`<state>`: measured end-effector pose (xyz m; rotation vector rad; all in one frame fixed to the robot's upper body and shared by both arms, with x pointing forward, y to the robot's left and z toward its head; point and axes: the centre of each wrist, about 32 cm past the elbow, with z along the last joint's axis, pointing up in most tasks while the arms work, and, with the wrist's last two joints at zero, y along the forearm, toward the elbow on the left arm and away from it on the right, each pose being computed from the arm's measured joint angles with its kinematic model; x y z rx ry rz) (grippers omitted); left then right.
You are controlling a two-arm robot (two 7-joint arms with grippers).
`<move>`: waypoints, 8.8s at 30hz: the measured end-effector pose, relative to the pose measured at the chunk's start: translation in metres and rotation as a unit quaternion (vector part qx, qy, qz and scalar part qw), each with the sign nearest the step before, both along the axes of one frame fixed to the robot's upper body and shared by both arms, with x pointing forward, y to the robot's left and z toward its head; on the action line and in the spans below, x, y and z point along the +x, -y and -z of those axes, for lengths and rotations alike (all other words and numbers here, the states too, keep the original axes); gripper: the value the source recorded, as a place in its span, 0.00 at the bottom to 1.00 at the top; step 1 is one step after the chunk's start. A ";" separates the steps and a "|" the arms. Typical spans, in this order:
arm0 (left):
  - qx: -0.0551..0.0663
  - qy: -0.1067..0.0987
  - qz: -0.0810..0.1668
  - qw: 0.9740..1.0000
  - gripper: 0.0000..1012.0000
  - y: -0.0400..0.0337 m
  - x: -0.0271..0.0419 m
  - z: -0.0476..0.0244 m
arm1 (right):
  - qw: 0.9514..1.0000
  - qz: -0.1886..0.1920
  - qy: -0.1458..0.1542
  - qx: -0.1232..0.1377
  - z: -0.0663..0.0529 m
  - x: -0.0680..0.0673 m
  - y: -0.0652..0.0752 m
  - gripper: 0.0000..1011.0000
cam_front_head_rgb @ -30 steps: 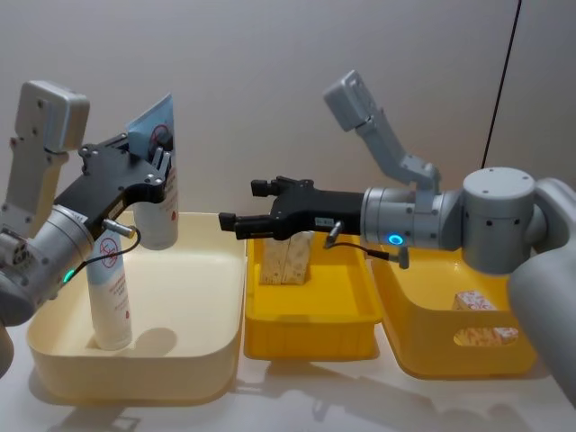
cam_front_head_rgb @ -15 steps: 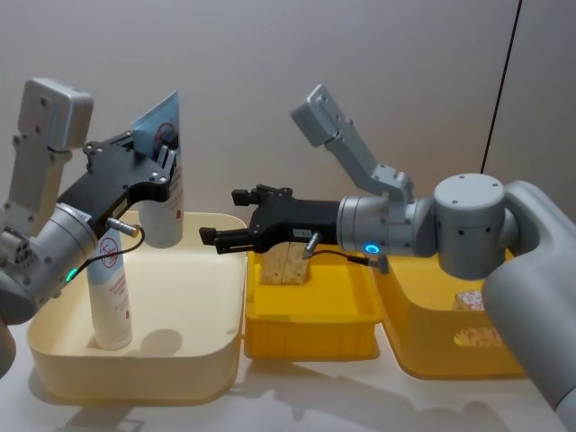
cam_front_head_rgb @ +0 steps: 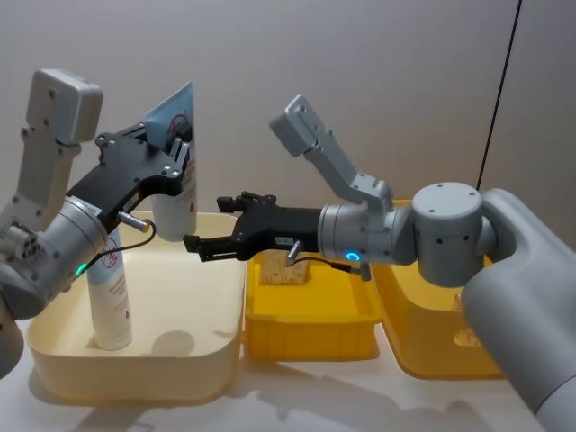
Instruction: Bimanual collaborative sorting of washing and personal care products
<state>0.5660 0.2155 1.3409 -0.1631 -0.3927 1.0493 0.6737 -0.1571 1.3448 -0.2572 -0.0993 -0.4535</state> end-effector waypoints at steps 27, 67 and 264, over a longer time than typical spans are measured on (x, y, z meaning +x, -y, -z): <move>-0.015 -0.002 -0.006 1.000 0.20 -0.0036 -0.0112 0.0025 | 1.000 -0.008 -0.009 0.012 0.008 0.006 -0.023 0.99; -0.020 -0.004 -0.003 1.000 0.19 -0.0010 -0.0104 0.0040 | 1.000 -0.018 -0.010 0.018 0.008 0.012 -0.033 0.64; -0.020 -0.004 -0.003 1.000 0.99 -0.0010 -0.0104 0.0039 | 0.898 0.428 0.025 -0.099 -0.092 0.016 0.141 0.99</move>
